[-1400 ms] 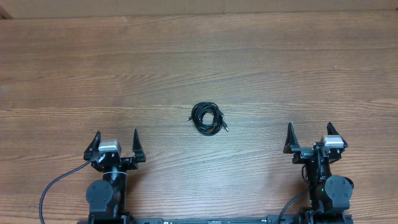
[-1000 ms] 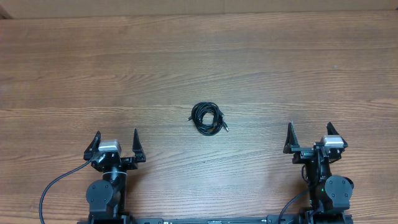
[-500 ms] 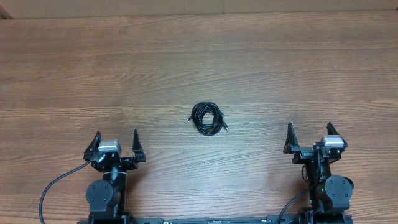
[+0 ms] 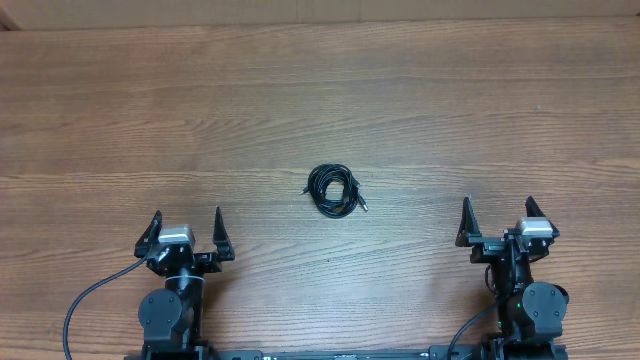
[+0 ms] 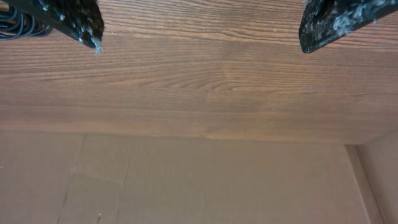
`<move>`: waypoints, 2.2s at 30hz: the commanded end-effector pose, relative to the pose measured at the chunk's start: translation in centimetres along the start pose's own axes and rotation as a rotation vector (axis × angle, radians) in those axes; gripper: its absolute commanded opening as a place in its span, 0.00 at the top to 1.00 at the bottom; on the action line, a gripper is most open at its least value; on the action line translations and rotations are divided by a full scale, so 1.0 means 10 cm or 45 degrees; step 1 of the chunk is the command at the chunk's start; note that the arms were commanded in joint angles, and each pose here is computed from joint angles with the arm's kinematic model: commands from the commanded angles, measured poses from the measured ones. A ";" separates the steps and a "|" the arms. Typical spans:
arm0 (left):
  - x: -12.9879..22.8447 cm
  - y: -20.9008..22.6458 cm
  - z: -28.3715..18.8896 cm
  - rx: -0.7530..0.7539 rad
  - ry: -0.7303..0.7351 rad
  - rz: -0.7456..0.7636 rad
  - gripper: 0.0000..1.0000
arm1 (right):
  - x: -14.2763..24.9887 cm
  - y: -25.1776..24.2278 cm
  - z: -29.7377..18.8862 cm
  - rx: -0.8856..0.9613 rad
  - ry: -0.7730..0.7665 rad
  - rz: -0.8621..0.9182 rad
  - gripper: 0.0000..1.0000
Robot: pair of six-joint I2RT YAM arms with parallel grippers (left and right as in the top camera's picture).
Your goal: Untangle cables
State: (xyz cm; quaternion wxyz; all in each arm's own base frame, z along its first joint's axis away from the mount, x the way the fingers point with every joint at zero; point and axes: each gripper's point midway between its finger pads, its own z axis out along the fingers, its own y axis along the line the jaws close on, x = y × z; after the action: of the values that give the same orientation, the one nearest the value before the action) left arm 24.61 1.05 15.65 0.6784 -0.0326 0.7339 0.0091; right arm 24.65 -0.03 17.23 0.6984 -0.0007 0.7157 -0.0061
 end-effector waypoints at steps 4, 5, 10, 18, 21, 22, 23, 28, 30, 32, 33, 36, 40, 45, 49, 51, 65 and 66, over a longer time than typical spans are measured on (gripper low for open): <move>0.00 0.02 0.00 -0.010 -0.008 -0.018 0.00 | 0.01 -0.02 0.00 0.014 -0.008 -0.001 0.00; 0.00 0.02 0.00 -0.010 -0.008 -0.018 0.00 | 0.01 -0.02 0.00 0.015 -0.008 -0.001 0.00; 0.00 0.02 0.00 -0.010 -0.008 -0.018 0.00 | 0.01 -0.02 0.00 0.014 -0.008 -0.001 0.00; 0.00 0.02 0.00 -0.010 -0.008 -0.018 0.00 | 0.01 -0.02 0.00 0.014 -0.008 -0.001 0.00; 0.00 0.02 0.00 -0.010 -0.008 -0.018 0.00 | 0.01 -0.02 0.00 0.015 -0.008 -0.001 0.00; 0.00 0.02 0.00 -0.010 -0.008 -0.018 0.00 | 0.01 -0.02 0.00 0.014 -0.008 -0.001 0.00; 0.00 0.02 0.00 -0.010 -0.008 -0.018 0.00 | 0.01 -0.02 0.00 0.014 -0.008 -0.001 0.00; -0.05 -0.15 -0.01 0.117 -0.024 -0.106 0.00 | -0.05 0.01 0.00 -0.006 -0.040 0.002 0.00; -0.13 -0.30 -0.03 0.233 -0.053 -0.207 0.00 | -0.14 0.36 -0.04 -0.272 -0.083 0.035 0.00; -0.18 -0.39 -0.05 0.301 -0.060 -0.302 0.01 | -0.09 0.63 -0.12 -0.482 -0.055 0.040 0.00; -0.22 -0.42 -0.07 0.332 -0.072 -0.343 0.00 | -0.12 0.77 -0.19 -0.599 -0.067 0.055 0.00; -0.45 -0.52 -0.13 0.426 -0.182 -0.348 0.00 | -0.50 1.08 -0.45 -0.886 -0.261 0.048 0.00; -1.02 -0.58 -0.34 0.502 -0.503 -0.230 0.00 | -1.11 1.01 -0.66 -0.836 -0.632 -0.040 0.00; -1.82 -0.50 -0.65 0.394 -0.722 -0.029 0.00 | -1.86 0.60 -0.84 -0.519 -0.905 0.018 0.00; -2.15 -0.52 -0.55 0.356 -0.445 0.091 0.00 | -2.14 0.64 -0.78 -0.525 -0.716 -0.030 0.00; -2.20 -0.65 -0.35 0.443 -0.179 0.108 0.00 | -2.17 0.65 -0.57 -0.522 -0.471 -0.026 0.00; -1.36 -1.21 0.95 0.836 0.981 -0.200 0.00 | -1.63 1.12 0.70 -0.858 0.750 0.321 0.00; -1.27 -1.26 1.00 0.867 1.020 -0.230 0.00 | -1.56 1.22 0.74 -0.939 0.809 0.405 0.00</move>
State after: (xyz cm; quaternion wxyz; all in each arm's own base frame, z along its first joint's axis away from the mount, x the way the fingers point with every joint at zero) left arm 35.25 -8.22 28.66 0.3505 0.1016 0.9015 -0.2324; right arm 31.82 8.83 32.85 0.4575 -0.1199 0.8509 0.2286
